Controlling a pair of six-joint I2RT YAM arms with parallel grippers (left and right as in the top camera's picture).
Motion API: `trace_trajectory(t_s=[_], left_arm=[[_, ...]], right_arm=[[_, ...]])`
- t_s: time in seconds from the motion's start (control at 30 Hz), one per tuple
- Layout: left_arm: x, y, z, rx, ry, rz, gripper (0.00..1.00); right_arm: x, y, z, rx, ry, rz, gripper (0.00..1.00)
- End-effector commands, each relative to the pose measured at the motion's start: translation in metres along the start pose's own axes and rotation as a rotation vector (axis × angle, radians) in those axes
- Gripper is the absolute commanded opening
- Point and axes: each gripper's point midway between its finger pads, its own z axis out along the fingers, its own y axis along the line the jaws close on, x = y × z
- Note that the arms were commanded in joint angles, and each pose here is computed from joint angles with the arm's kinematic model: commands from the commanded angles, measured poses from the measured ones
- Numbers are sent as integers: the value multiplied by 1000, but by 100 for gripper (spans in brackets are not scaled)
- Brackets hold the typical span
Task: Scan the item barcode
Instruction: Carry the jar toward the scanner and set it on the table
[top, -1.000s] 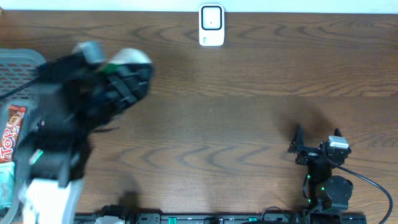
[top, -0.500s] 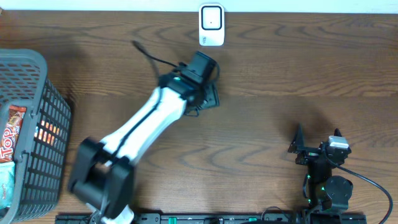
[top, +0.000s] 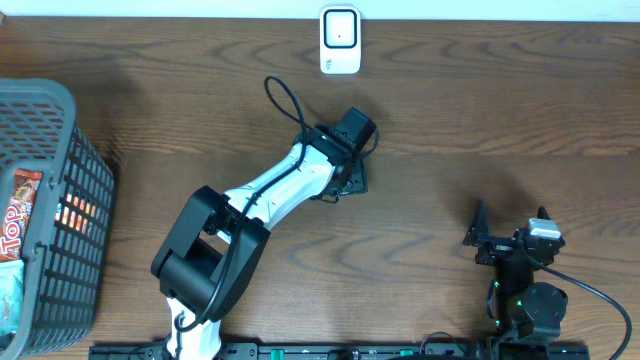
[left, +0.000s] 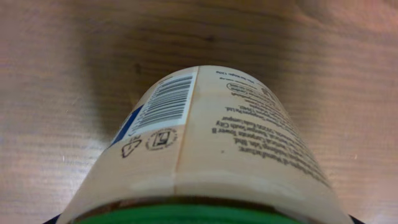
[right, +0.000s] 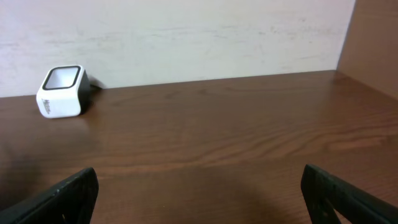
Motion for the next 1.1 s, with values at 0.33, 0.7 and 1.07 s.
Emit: trace_trajectory(t_s=[0.33, 0.7, 1.07], left_arm=[[23, 18, -4, -128, 9, -746, 64], [26, 15, -16, -133, 12, -757, 93], [-12, -6, -131, 107, -201, -487, 93]], right_arm=[[1, 1, 0, -1, 2, -12, 99], [1, 1, 0, -1, 2, -12, 99], [1, 1, 0, -1, 2, -12, 99]])
